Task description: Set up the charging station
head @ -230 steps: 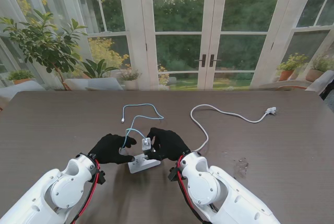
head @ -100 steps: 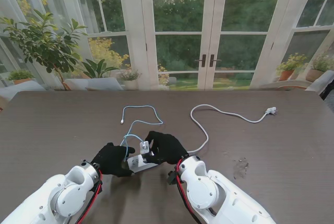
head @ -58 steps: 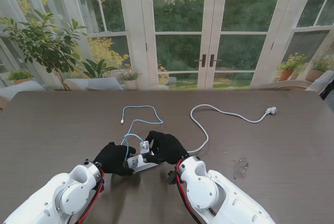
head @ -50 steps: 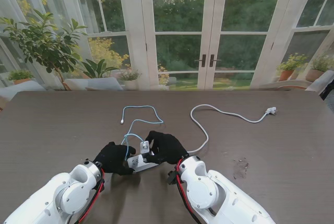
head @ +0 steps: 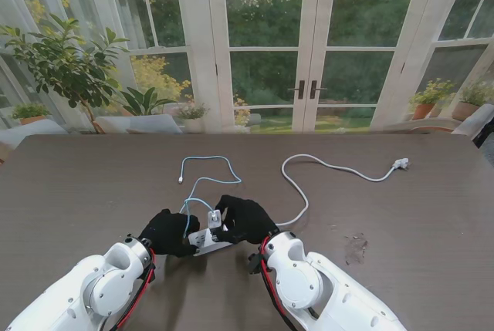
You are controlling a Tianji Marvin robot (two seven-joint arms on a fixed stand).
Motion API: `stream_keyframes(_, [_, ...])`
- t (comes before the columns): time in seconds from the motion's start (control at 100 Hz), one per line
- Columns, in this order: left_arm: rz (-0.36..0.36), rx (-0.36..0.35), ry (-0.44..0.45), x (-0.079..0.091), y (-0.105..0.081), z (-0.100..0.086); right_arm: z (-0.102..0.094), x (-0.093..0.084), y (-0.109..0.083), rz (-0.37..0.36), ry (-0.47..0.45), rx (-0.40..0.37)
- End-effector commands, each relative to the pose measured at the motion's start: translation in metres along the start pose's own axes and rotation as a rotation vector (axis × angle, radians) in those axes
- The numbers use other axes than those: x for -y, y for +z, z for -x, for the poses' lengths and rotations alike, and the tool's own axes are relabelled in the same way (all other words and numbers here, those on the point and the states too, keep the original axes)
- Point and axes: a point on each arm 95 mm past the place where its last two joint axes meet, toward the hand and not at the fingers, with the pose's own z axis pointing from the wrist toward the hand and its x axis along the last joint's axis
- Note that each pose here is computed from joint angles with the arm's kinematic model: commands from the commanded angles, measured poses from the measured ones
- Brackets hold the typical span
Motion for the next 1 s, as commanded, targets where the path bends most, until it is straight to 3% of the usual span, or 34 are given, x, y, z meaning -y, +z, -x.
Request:
stream_keyframes(0.0, [0.017,-0.010,-0.004,-0.001,0.000,-0.003,-0.003,0.005,0.001,-0.017,0.009,-0.011])
stream_keyframes(0.99, [0.068,-0.034,0.065,0.003,-0.004,-0.008,0.013,0.028,0.012,-0.079,0.048,-0.049])
